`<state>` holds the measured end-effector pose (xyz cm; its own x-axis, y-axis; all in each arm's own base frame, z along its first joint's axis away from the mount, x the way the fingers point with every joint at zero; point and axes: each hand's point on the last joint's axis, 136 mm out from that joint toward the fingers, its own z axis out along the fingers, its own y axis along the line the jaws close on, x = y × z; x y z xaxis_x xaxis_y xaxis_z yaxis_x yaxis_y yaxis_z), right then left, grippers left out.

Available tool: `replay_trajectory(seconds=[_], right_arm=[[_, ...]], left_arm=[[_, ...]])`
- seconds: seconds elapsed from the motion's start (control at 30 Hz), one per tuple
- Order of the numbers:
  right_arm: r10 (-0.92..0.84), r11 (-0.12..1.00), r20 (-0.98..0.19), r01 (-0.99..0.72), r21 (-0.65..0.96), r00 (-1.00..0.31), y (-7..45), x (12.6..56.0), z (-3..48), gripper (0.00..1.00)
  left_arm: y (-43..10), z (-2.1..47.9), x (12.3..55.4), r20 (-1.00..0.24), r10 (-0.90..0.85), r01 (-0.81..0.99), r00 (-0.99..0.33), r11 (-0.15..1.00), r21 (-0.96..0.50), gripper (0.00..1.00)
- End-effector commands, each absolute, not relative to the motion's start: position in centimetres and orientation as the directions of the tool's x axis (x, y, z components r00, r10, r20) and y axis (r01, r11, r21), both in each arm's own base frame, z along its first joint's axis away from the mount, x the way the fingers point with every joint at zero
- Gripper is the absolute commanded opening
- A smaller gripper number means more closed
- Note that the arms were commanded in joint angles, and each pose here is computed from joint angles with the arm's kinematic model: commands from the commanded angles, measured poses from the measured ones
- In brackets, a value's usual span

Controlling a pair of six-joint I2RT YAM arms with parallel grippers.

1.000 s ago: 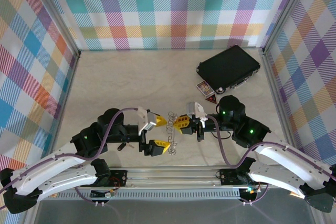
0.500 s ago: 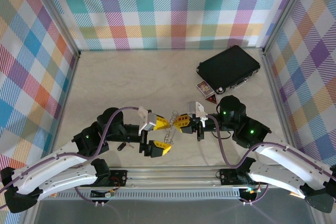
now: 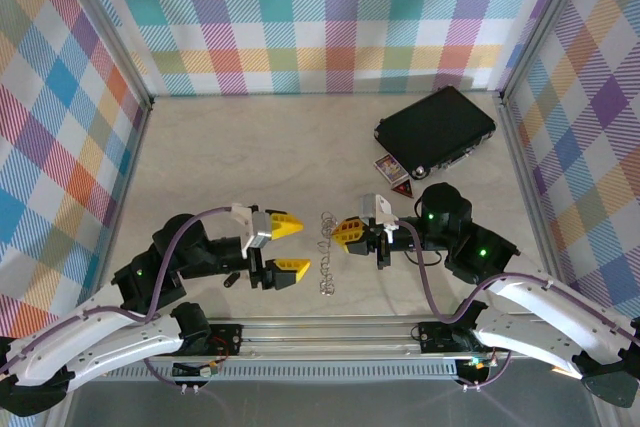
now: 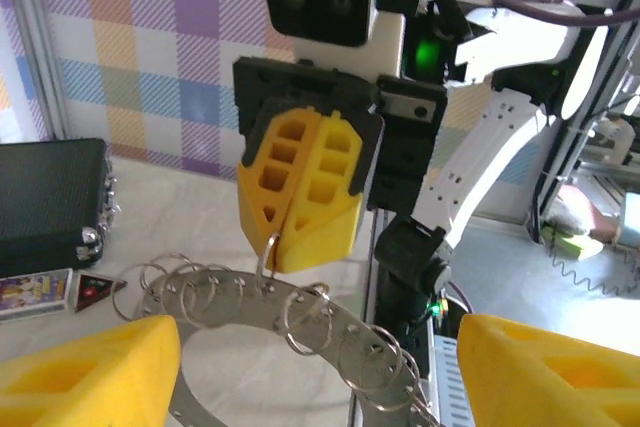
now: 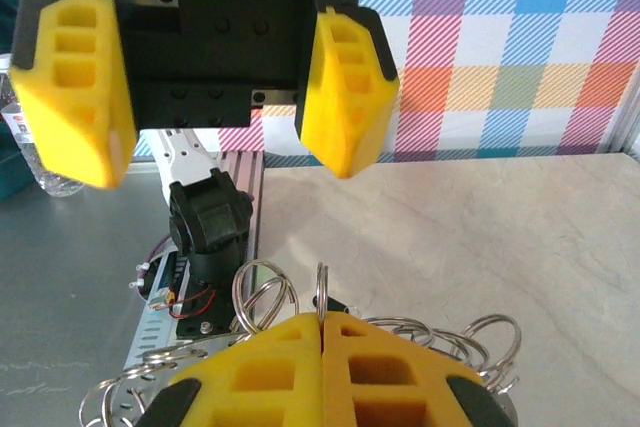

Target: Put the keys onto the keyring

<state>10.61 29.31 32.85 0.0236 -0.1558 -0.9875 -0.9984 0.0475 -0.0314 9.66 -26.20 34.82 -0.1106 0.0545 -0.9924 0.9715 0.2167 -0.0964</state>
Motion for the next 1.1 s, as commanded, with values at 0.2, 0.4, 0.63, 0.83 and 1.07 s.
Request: replay_trajectory(seconds=[0.2,0.4,0.63,0.83,1.07], right_arm=[[-0.130,0.008,-0.990,-0.998,-0.062,0.061,29.1,9.6,34.1,0.00],[-0.125,0.035,-0.990,-0.996,-0.077,0.072,29.2,10.2,34.2,0.00],[-0.122,0.099,-0.989,-0.990,-0.096,0.084,28.9,11.1,34.2,0.00],[-0.123,0.116,-0.989,-0.988,-0.098,0.084,28.7,11.3,34.2,0.00],[-0.118,0.114,-0.989,-0.989,-0.099,0.085,28.6,11.2,34.4,0.00]], left_arm=[[-28.4,35.5,11.0,-0.990,0.136,0.977,-0.043,0.214,-0.013,0.40],[-29.9,33.6,8.9,-0.973,0.201,0.993,-0.113,0.064,-0.102,0.54],[-29.5,32.0,7.5,-0.947,0.264,0.982,-0.186,0.022,-0.187,0.58],[-29.3,30.9,6.9,-0.925,0.306,0.971,-0.227,0.005,-0.237,0.58],[-28.6,30.7,7.7,-0.928,0.290,0.972,-0.233,0.077,-0.220,0.72]])
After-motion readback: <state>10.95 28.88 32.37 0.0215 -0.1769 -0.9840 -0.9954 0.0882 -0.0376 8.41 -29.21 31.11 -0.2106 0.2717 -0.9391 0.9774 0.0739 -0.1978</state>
